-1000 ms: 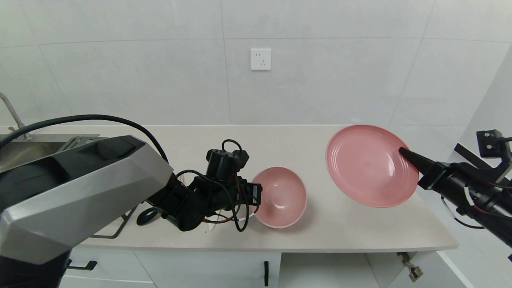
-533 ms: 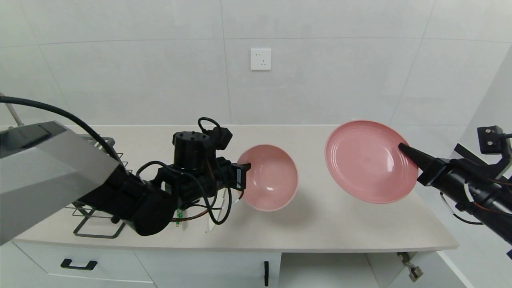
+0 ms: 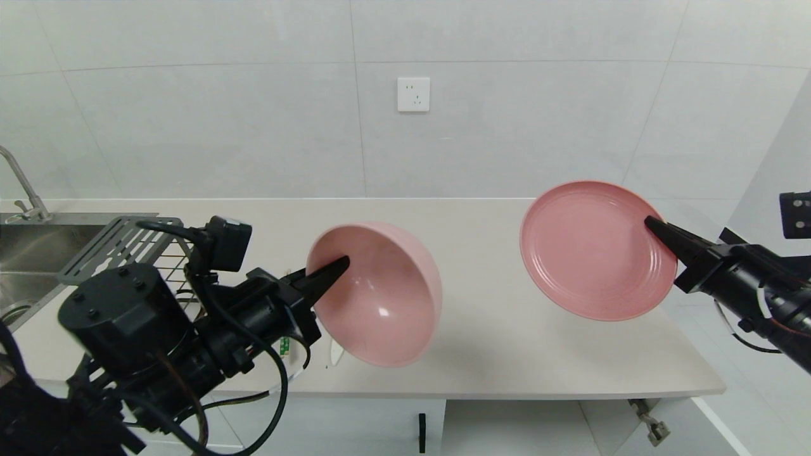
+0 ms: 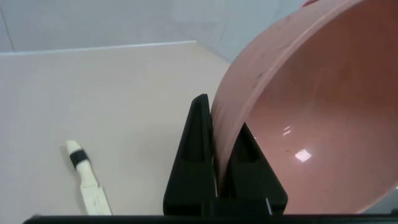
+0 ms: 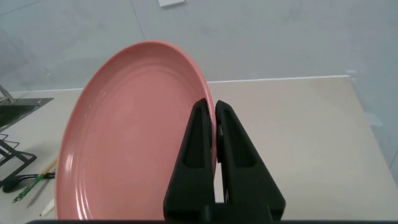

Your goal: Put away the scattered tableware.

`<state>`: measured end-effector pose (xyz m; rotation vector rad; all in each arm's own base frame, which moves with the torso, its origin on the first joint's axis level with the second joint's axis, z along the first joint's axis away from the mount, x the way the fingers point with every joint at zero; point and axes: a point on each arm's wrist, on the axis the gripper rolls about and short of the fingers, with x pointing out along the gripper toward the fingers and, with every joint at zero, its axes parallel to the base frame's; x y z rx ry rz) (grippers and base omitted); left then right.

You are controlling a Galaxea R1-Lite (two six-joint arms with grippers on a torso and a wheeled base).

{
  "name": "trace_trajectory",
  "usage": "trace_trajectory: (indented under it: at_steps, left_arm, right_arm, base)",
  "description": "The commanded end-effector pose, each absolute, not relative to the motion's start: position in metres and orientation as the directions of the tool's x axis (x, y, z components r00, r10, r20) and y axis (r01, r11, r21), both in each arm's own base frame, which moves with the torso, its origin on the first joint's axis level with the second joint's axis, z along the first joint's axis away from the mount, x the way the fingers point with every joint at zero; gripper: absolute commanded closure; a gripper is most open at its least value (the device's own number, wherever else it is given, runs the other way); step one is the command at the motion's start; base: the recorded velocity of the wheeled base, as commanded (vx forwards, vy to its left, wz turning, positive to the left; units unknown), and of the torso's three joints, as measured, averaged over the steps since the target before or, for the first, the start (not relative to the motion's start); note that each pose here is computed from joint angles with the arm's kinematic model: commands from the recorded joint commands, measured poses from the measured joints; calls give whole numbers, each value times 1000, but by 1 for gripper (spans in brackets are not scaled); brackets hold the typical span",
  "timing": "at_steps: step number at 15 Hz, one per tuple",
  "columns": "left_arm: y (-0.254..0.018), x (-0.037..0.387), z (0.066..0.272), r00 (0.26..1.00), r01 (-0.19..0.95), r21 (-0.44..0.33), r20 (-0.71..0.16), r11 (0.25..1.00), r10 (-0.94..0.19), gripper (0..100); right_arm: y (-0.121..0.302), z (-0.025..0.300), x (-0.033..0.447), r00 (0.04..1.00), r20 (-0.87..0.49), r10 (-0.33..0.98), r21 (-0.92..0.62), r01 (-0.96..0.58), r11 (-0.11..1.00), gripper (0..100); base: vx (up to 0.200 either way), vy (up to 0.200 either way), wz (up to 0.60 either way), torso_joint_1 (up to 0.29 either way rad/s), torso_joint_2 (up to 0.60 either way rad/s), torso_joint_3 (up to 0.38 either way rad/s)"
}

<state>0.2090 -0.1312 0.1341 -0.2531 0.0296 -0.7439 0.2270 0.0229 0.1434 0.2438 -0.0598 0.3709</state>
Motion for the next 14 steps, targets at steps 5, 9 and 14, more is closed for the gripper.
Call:
trace_trajectory:
  at_steps: [5,9,14]
  left_arm:
    - [-109,187,149,766,640,-246,125,728,-631,100]
    - [-118,176,146,749,653,-291,111,699,-653,100]
    - [-129,166,127,837,539,-188,8,821,-548,100]
  right_arm:
    - [27,150,212,919,126,373,214,-393,894,100]
    - [42,153,207,887,141,440,206,-461,863,100]
    - [42,161,205,882,177,436,195,-465,863,100]
  base:
    - [0,0,0,0,0,0]
    - [0,0,0,0,0,0]
    - [0,0,0,0,0,0]
